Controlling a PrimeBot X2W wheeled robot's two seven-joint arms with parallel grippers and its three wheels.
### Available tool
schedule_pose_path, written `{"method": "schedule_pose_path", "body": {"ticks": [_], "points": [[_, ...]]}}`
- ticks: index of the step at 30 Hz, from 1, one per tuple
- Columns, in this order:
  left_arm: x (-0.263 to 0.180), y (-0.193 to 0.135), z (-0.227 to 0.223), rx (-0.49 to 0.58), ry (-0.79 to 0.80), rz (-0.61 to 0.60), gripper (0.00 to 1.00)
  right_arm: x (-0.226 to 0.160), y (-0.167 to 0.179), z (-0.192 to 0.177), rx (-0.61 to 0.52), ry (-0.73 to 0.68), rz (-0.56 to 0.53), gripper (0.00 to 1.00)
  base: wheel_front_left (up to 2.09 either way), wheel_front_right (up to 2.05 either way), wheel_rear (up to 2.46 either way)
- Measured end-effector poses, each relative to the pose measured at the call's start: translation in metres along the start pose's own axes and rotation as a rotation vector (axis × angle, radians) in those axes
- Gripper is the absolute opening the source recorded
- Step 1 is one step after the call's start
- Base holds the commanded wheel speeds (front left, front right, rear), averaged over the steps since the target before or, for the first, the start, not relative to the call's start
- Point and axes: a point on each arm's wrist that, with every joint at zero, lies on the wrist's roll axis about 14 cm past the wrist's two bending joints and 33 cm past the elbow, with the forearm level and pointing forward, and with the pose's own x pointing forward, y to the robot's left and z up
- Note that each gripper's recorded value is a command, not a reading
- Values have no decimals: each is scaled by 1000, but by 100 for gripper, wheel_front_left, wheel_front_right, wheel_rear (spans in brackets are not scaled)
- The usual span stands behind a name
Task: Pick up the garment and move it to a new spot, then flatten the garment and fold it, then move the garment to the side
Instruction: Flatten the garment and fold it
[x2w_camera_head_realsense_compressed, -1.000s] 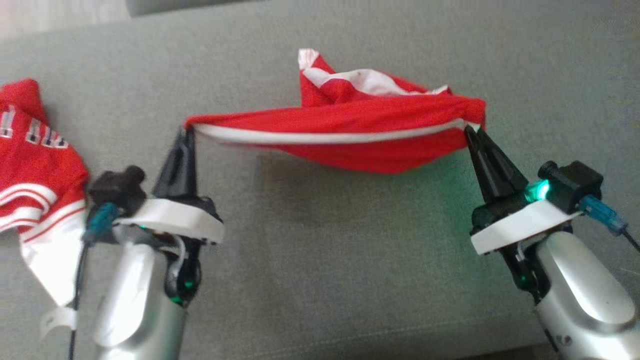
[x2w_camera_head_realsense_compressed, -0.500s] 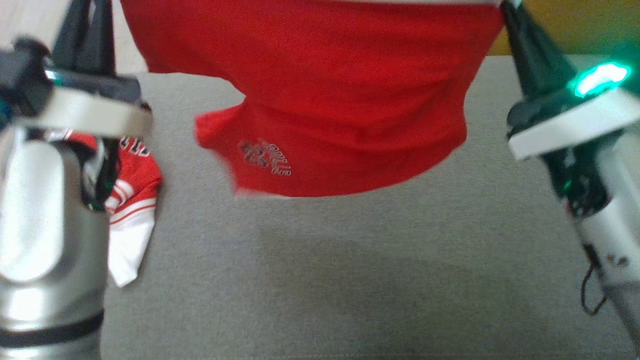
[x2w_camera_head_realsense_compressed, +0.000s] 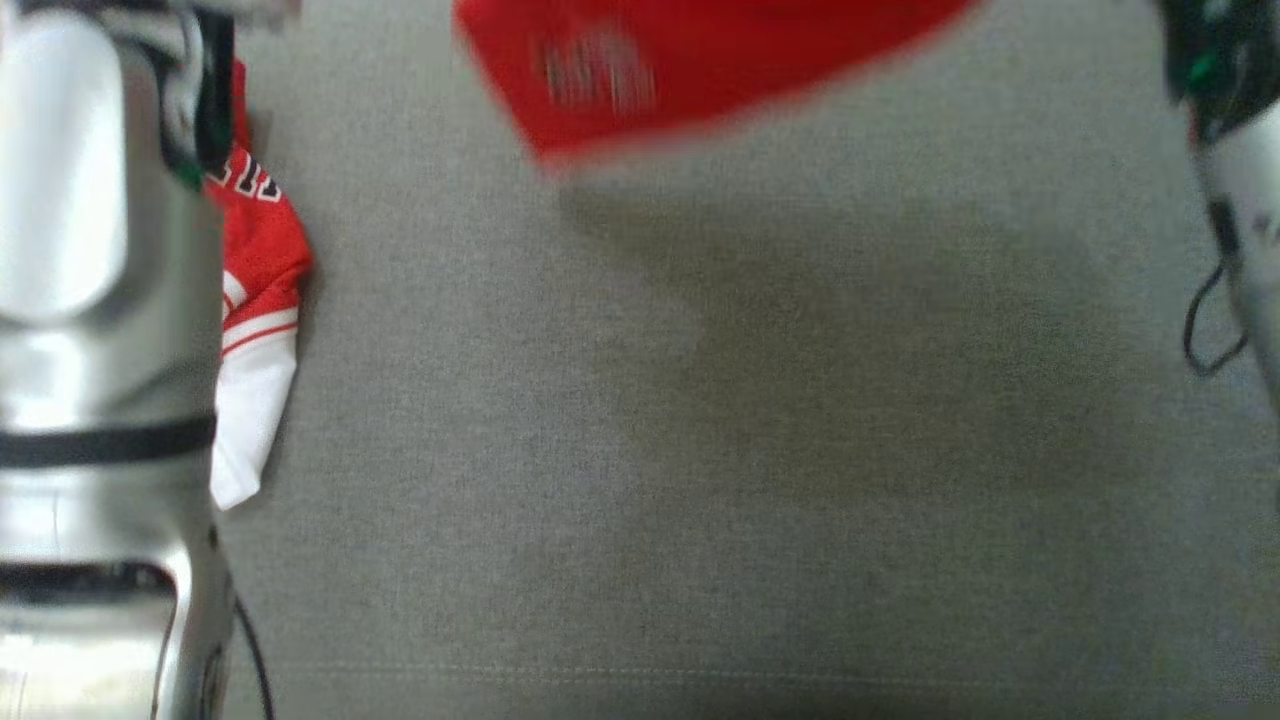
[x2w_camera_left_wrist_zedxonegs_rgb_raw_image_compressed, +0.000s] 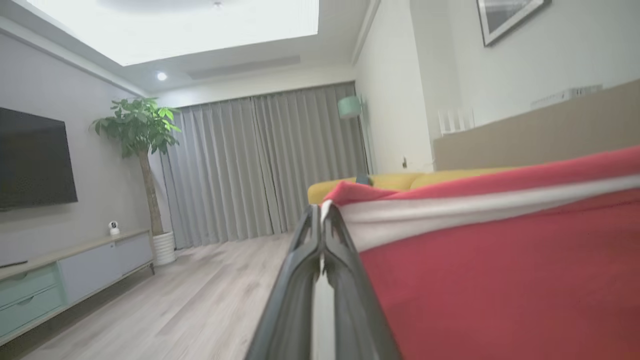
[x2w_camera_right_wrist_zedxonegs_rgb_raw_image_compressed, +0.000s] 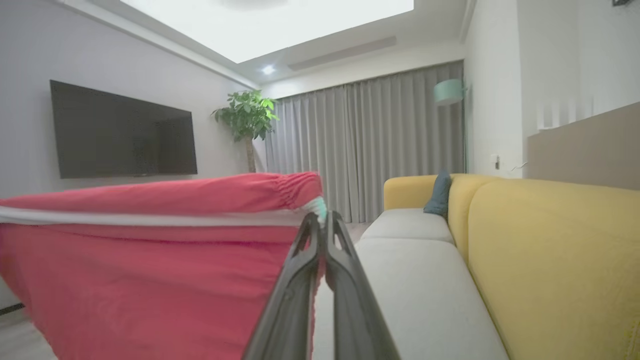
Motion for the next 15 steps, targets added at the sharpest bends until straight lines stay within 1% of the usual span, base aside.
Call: {"method": "schedule_pose_path", "body": {"ticks": [3,5,7,10,13,15], "points": [[16,-5,18,-28,-70,7,0,13,-13,7,-10,-38,-36,0,0,0,0],[10,-10,11,-49,-39,-2,0,7,-15,-3,-14,-6,-48,0,0,0,0],[-8,-15,-12,-89,35,-5,0,-7,-10,-25,-29,61,-39,0,0,0,0],[-60,-23,-71,-154,227,5,0,-47,2,-77,-11,209,-23,0,0,0,0],[-126,-39,-118,-219,402,20,0,-104,22,-134,89,367,-26,0,0,0,0],[-172,-51,-142,-255,511,22,0,-144,31,-161,151,454,-47,0,0,0,0]]}}
